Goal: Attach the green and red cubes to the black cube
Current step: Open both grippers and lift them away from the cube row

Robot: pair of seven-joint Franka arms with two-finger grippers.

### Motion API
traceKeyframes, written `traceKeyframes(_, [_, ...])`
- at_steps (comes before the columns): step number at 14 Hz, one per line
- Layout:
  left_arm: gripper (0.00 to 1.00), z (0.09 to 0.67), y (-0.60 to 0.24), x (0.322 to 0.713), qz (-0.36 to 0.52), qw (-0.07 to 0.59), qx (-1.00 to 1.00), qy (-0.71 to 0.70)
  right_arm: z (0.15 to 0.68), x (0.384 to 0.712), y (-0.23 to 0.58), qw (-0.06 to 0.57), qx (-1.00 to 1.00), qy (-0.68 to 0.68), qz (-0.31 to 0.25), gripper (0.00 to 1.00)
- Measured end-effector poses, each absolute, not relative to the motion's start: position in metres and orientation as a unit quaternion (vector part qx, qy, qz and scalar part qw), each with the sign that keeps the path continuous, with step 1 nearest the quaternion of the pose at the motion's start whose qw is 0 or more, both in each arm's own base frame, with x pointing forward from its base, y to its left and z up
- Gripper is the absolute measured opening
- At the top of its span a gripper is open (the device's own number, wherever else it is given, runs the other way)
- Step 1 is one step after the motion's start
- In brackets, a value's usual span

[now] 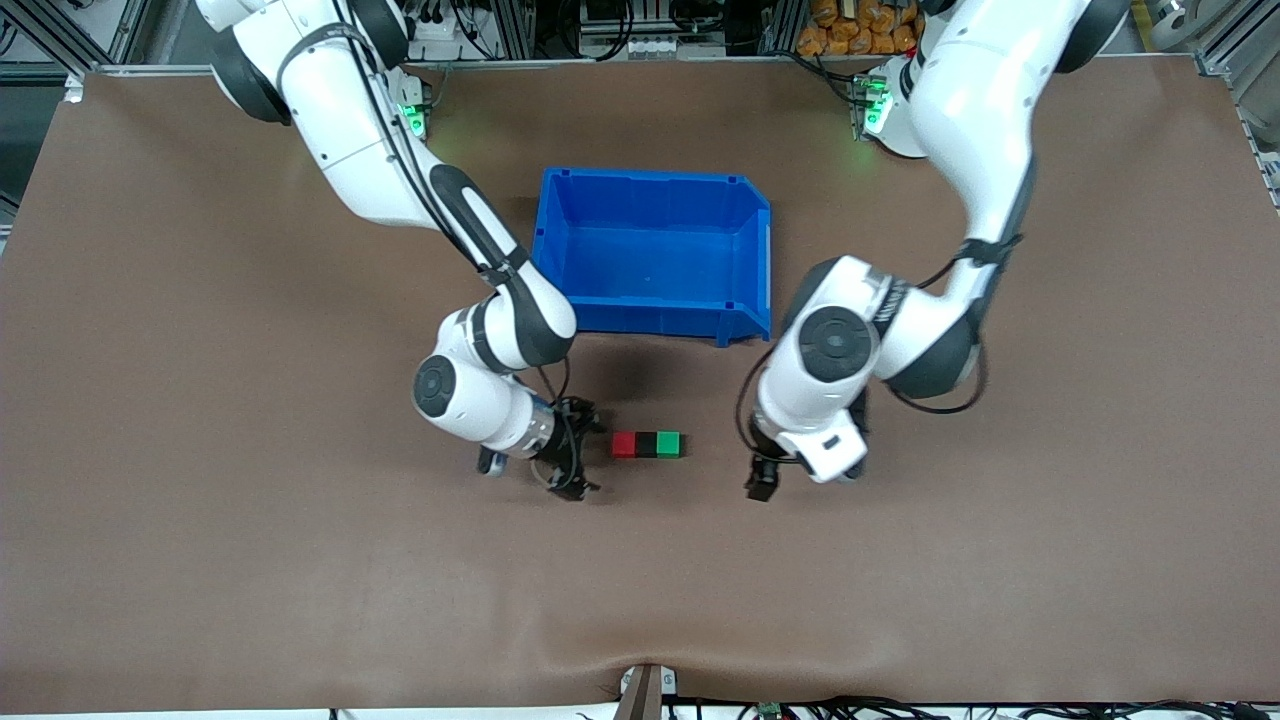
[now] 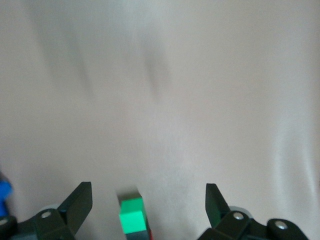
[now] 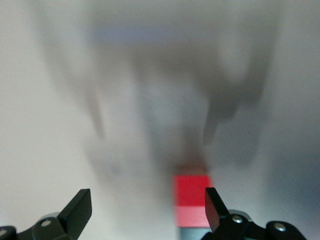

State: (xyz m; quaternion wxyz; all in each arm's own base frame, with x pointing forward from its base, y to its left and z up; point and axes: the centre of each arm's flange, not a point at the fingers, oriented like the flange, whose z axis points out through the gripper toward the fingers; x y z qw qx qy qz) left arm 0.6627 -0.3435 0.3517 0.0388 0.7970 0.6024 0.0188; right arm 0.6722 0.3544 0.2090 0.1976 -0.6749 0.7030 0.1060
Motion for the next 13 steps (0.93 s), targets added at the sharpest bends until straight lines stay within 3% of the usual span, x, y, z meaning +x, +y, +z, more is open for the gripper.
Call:
traceKeyframes(2, [1.00,0.386,-0.308,0.669,0.022,0.030,0.823,0.566,0.243,0.699,0.322,0.186,-0.704,0.683,0.051,1.00])
traceKeyframes(4, [1.00,0.416,-0.276,0.671,0.027,0.025,0.846,0.532,0.271,0.717,0.281,0.151,-0.726,0.669,0.043,1.00])
traceKeyframes(9, [1.00,0.474,-0.198,0.666,0.016,0.014,0.893,0.449,0.335,0.742,0.159,0.093,-0.793,0.595,0.094,1.00])
traceKeyframes(13, [1.00,0.522,-0.130,0.661,0.011,0.030,0.930,0.366,0.413,0.729,0.060,0.087,-0.858,0.488,0.133,1.00])
